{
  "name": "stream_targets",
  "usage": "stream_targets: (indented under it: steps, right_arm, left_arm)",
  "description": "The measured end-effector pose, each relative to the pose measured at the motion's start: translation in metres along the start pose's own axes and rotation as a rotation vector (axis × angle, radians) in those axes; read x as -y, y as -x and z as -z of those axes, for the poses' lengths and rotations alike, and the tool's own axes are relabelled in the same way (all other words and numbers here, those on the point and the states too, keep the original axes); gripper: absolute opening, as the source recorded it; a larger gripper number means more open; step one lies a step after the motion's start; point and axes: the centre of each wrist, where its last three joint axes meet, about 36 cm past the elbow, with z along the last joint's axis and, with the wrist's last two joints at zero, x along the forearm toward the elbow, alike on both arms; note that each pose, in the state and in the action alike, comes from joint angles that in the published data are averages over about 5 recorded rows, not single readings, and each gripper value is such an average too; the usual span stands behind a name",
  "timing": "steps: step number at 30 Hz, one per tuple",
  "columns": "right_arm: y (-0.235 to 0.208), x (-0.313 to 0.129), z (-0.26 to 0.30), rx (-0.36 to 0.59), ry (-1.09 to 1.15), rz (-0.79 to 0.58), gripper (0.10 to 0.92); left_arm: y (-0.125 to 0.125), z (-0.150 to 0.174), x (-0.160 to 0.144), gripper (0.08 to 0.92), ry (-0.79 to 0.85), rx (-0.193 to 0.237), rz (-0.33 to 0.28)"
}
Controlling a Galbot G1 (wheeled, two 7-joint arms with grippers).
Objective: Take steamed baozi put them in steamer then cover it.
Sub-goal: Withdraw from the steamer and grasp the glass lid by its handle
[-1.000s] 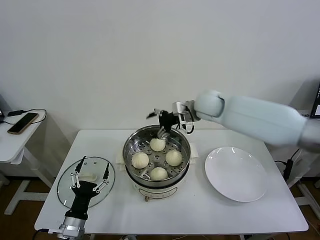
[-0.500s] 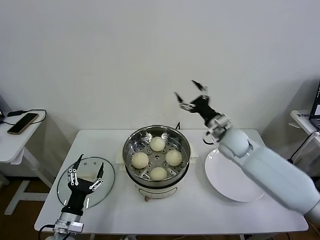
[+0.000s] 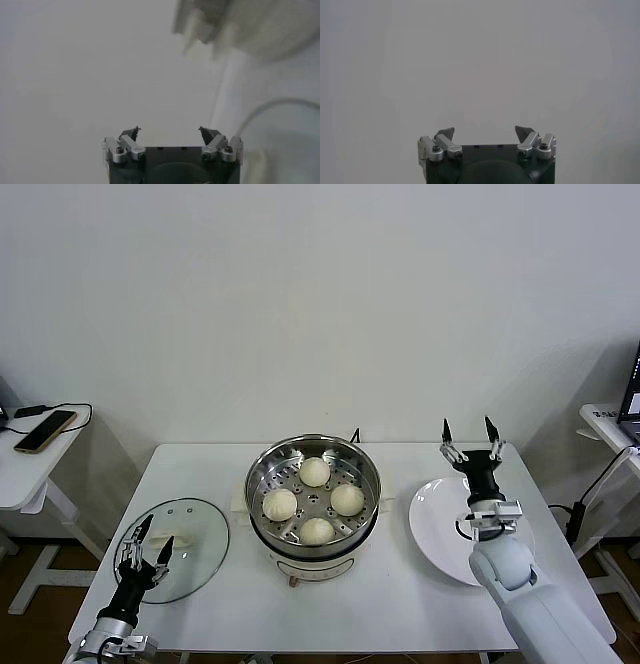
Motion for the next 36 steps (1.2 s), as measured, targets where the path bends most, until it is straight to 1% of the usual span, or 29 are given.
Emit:
stream_targets:
  steps: [5,9,15,23,36]
  right_arm:
    - [-0.025,0.003,-0.013,-0.032,-0.001,-0.033,0.823]
    - [-0.039,0.005,-0.02,-0.053,0.002,-0.056,0.823]
    - [-0.053,0.008,-0.025,-0.072,0.002,-0.082,0.823]
    - [-0.062,0.011,-0.027,-0.078,-0.003,-0.105,0.823]
    - [-0.071,0.01,-0.033,-0.095,-0.006,-0.119,0.823]
  left_arm:
    - [0.001,-0.008,0.011,0.823,0.091,-0.036,-0.031]
    - [0.005,-0.015,0.017,0.823,0.15,-0.049,-0.045]
    - [0.015,-0.021,0.02,0.823,0.207,-0.049,-0.058]
    - [0.028,-0.022,0.026,0.823,0.236,-0.048,-0.073]
    - [0.053,-0.019,0.032,0.823,0.232,-0.04,-0.057]
